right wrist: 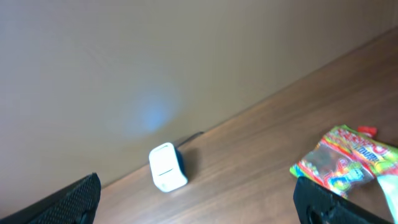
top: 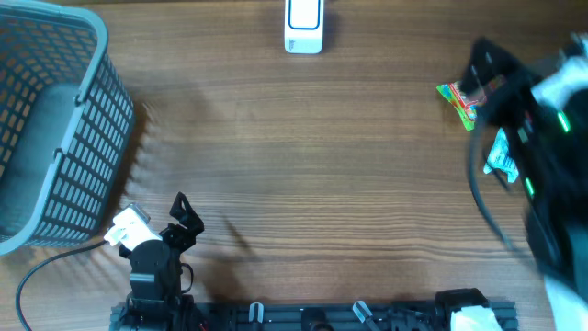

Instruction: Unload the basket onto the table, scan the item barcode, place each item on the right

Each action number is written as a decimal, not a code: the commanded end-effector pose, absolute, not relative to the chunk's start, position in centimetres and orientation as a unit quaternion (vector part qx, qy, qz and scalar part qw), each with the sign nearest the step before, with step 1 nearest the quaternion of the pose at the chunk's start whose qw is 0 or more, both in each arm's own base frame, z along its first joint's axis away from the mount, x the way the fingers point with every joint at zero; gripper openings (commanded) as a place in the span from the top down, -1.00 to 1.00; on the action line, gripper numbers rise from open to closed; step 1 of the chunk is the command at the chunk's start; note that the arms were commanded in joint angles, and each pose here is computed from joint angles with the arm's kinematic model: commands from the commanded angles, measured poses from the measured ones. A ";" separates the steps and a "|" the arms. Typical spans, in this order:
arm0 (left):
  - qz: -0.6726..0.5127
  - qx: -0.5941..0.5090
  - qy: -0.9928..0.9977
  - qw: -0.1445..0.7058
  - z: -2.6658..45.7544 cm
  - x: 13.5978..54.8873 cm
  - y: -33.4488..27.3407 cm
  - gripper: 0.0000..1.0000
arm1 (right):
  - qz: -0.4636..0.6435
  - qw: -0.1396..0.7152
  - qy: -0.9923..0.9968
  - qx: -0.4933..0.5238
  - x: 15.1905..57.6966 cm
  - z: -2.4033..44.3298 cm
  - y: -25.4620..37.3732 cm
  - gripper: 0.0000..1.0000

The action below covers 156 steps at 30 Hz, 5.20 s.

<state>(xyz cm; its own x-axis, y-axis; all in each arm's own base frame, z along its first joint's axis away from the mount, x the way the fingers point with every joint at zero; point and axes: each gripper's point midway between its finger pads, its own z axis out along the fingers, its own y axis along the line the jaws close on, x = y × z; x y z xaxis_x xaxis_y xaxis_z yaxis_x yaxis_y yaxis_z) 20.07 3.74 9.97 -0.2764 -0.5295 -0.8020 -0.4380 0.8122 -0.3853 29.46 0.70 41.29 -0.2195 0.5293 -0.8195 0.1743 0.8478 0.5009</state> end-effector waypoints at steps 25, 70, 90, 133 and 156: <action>-0.046 -0.307 0.795 0.522 10.1 20.1 3.8 -1.00 | 0.041 0.555 0.817 0.148 15.8 36.6 -1.7 -0.99; -0.046 -0.307 0.795 0.522 10.1 20.1 3.8 -1.00 | 0.055 0.716 0.692 0.076 24.7 18.3 -0.4 -1.00; -0.046 -0.307 0.795 0.522 10.1 20.1 3.8 -1.00 | 0.036 0.711 0.700 0.058 24.7 17.8 -0.5 -1.00; -0.090 -0.003 0.734 0.673 15.7 24.4 -3.0 -1.00 | 0.036 0.711 0.700 0.058 24.7 17.8 -0.5 -1.00; -0.095 -0.009 0.733 0.674 15.7 24.4 -2.9 -1.00 | 0.036 0.711 0.700 0.058 24.7 17.8 -0.5 -0.99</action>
<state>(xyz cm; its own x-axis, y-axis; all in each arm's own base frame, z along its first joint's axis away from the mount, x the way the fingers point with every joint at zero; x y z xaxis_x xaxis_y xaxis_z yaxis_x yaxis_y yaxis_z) 24.45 -2.57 16.01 -0.0910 -0.1463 -0.9850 0.0948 0.9834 -0.1549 24.76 -0.26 17.42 -0.0014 0.1506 -0.9886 0.0226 0.9884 0.1505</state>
